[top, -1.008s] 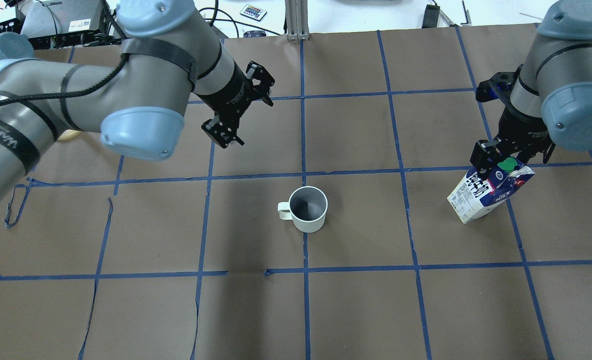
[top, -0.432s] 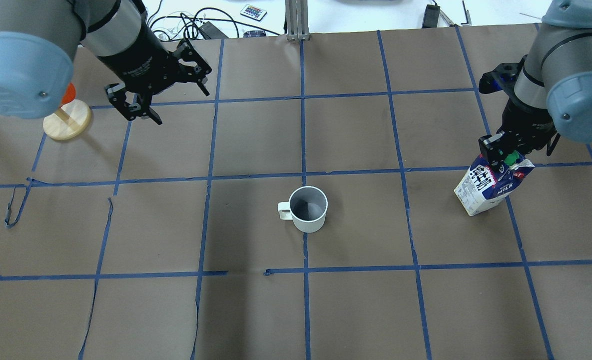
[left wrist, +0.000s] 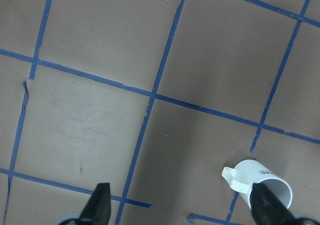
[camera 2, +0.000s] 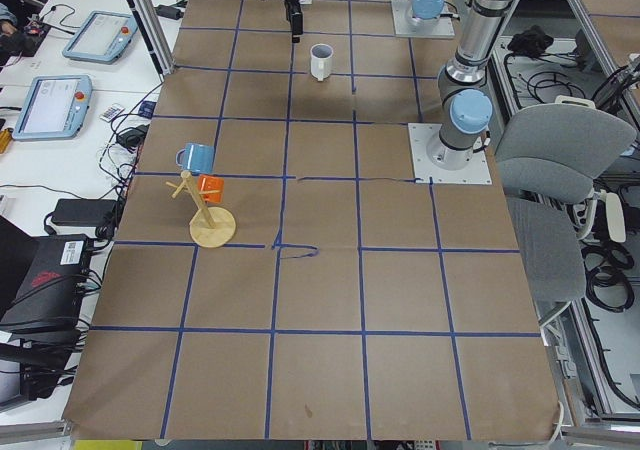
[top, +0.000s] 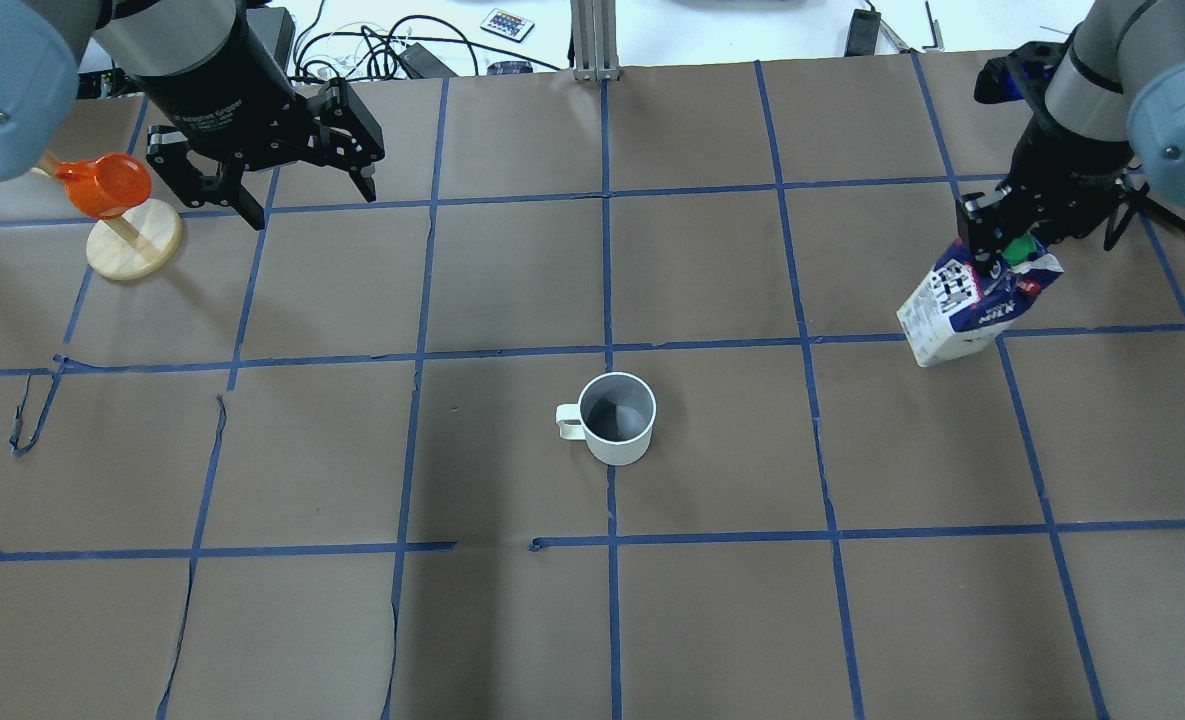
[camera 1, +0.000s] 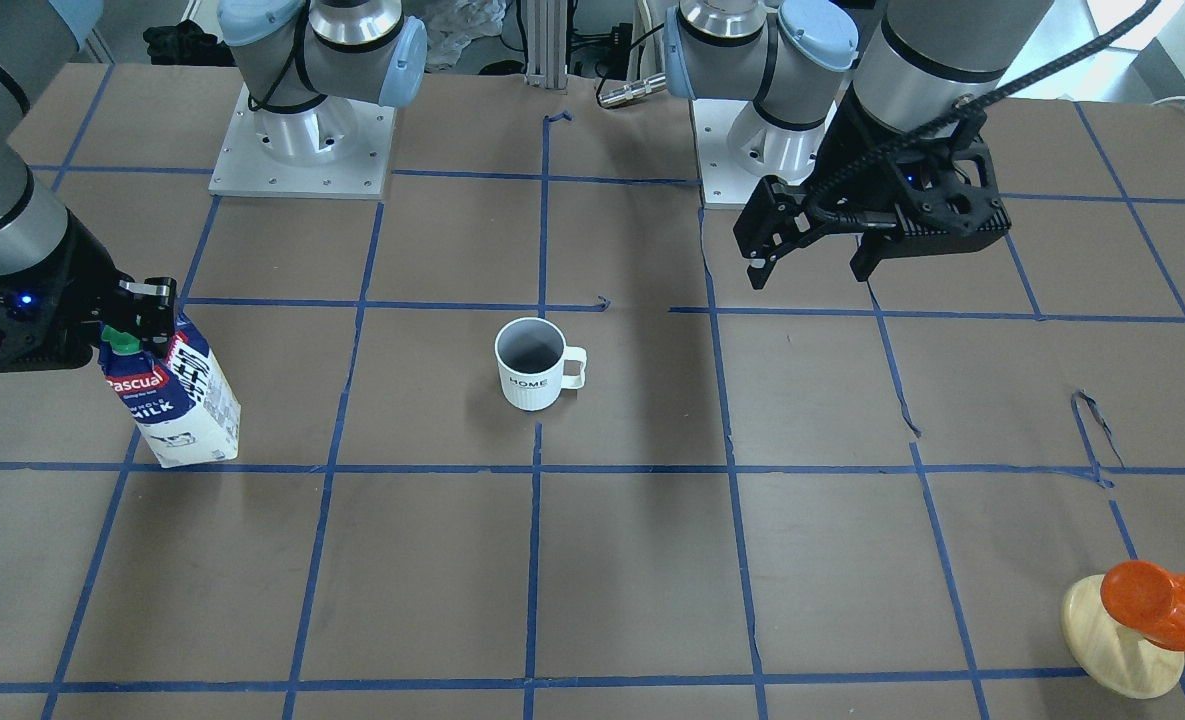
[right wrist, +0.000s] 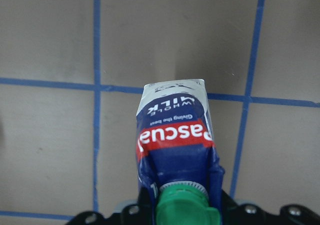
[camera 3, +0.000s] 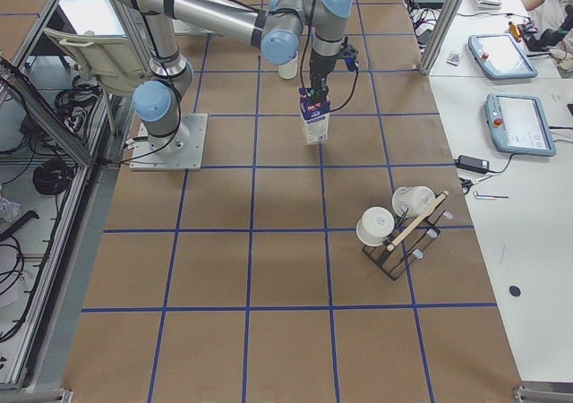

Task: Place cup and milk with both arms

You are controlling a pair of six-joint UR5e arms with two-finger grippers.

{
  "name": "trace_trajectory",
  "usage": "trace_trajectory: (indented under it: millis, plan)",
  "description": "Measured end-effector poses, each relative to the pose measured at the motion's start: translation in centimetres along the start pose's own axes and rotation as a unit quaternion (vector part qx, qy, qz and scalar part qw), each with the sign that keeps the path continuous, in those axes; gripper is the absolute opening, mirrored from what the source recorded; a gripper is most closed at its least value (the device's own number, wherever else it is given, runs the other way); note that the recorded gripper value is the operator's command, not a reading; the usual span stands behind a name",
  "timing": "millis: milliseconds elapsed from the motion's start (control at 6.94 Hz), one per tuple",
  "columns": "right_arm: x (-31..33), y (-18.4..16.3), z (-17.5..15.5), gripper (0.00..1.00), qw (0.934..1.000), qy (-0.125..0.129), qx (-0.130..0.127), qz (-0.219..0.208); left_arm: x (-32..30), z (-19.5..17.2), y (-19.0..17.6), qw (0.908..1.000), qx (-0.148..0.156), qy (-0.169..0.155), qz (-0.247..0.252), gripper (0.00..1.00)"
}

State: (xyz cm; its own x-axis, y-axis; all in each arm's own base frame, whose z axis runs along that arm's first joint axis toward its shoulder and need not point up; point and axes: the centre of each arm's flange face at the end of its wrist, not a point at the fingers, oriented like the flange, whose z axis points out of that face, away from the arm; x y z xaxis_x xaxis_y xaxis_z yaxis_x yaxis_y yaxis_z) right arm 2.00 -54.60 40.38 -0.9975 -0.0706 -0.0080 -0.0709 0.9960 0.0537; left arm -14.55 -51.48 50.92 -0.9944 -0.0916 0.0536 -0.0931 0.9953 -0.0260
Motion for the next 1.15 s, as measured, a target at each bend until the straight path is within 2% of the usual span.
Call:
trace_trajectory:
  millis: [144, 288, 576, 864, 1153]
  plan:
    - [-2.2, -1.4, -0.3, 0.22, 0.9994, -0.022, 0.010, 0.025, 0.1, 0.2, 0.1, 0.9986, -0.003, -0.001, 0.052, 1.00]
    - [-6.1, -2.4, 0.2, 0.22, 0.9979, -0.031, 0.013, 0.056, 0.0, 0.3, 0.1, 0.9961, -0.005, -0.003, 0.088, 1.00]
    - [-13.4, -3.1, 2.1, 0.25, 0.9936, -0.033, 0.003, 0.108, -0.1, 0.3, -0.1, 0.9919, -0.003, -0.004, 0.127, 1.00]
    - [-17.6, -2.3, 3.0, 0.26, 0.9926, -0.031, -0.009, 0.117, -0.3, 0.3, 0.0, 0.9912, -0.005, -0.005, 0.132, 1.00]
    - [-20.8, -1.0, 4.0, 0.26, 0.9949, -0.027, -0.023, 0.094, -0.4, 0.3, 0.3, 0.9916, -0.010, -0.006, 0.128, 1.00]
